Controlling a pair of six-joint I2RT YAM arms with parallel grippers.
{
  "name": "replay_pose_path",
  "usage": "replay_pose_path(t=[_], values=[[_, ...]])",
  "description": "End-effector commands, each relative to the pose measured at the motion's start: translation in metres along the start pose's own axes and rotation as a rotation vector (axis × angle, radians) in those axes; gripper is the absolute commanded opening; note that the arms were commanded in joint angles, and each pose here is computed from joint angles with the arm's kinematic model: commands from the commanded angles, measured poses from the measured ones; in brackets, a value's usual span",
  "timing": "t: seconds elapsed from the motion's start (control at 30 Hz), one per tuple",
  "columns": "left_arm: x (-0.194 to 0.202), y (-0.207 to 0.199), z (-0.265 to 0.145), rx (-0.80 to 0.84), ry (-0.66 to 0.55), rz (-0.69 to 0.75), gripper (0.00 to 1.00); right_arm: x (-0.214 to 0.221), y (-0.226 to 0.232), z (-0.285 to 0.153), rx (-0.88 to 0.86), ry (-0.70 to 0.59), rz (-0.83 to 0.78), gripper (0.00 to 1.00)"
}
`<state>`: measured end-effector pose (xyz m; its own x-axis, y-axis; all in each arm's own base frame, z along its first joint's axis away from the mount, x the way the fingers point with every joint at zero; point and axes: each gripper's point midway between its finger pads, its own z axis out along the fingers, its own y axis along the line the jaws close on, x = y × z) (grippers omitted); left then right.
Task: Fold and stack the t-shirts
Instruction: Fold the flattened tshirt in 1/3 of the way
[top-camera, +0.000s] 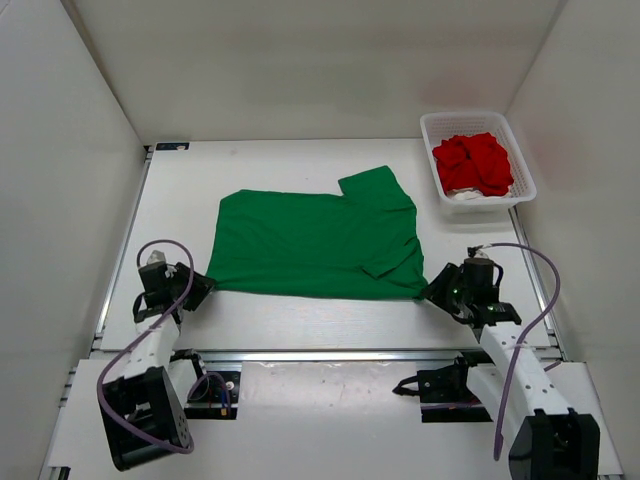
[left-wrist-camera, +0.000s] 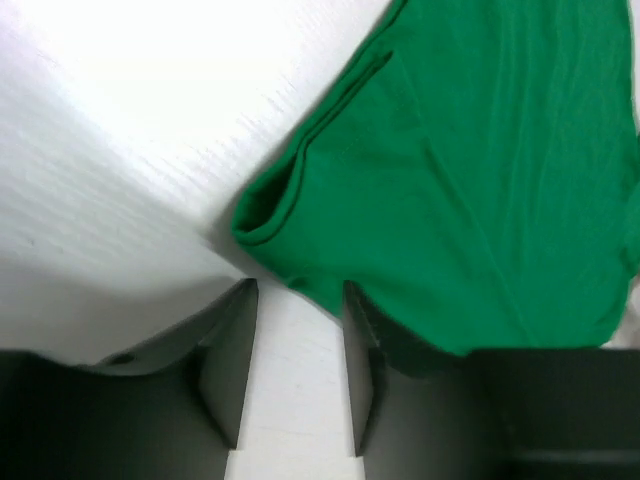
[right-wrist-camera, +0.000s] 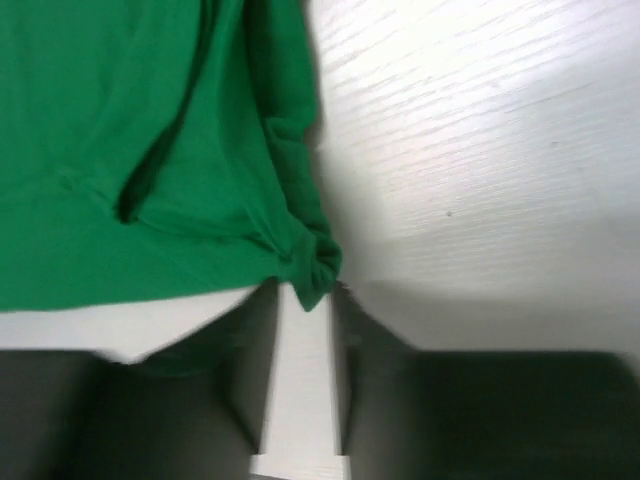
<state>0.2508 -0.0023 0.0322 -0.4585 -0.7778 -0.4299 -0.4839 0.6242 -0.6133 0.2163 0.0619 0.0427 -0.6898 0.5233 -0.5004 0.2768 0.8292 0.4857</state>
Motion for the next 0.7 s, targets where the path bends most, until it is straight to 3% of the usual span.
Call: replay_pose_path(t=[0.0, 0.03, 0.1, 0.17, 0.2, 0.23, 0.3, 0.33, 0.37, 0.5, 0.67], values=[[0.009, 0.009, -0.007, -0.018, 0.016, 0.036, 0.53, -0.005, 0.0, -0.007, -0.013, -0.024, 0.042, 0.3], [0.003, 0.006, -0.008, -0.015, -0.004, 0.045, 0.58, -0.013, 0.003, -0.009, -0.031, -0.037, 0.041, 0.39], [-0.007, 0.004, -0.012, -0.02, -0.029, 0.09, 0.72, -0.024, 0.008, -0.015, -0.037, -0.056, 0.018, 0.43], [-0.027, -0.012, -0.02, 0.003, -0.09, 0.13, 0.7, -0.037, 0.021, -0.025, -0.051, -0.085, -0.022, 0.45], [-0.029, -0.018, -0.022, 0.014, -0.099, 0.154, 0.63, -0.04, 0.029, -0.029, -0.07, -0.098, -0.065, 0.46], [-0.032, -0.03, -0.024, 0.043, -0.11, 0.178, 0.54, -0.044, 0.036, -0.031, -0.08, -0.098, -0.078, 0.43], [-0.02, -0.064, -0.023, 0.13, -0.087, 0.243, 0.4, -0.039, 0.066, -0.032, -0.155, -0.072, -0.152, 0.23], [-0.016, -0.071, -0.022, 0.139, -0.08, 0.248, 0.34, -0.038, 0.074, -0.028, -0.164, -0.056, -0.161, 0.05], [0.0, -0.093, -0.021, 0.198, -0.052, 0.296, 0.31, -0.031, 0.089, -0.022, -0.189, -0.034, -0.196, 0.0], [0.063, -0.148, -0.02, 0.321, 0.037, 0.425, 0.26, -0.013, 0.12, 0.01, -0.237, 0.052, -0.293, 0.0], [0.107, -0.168, -0.007, 0.404, 0.184, 0.464, 0.24, -0.007, 0.115, 0.042, -0.218, 0.105, -0.291, 0.0]])
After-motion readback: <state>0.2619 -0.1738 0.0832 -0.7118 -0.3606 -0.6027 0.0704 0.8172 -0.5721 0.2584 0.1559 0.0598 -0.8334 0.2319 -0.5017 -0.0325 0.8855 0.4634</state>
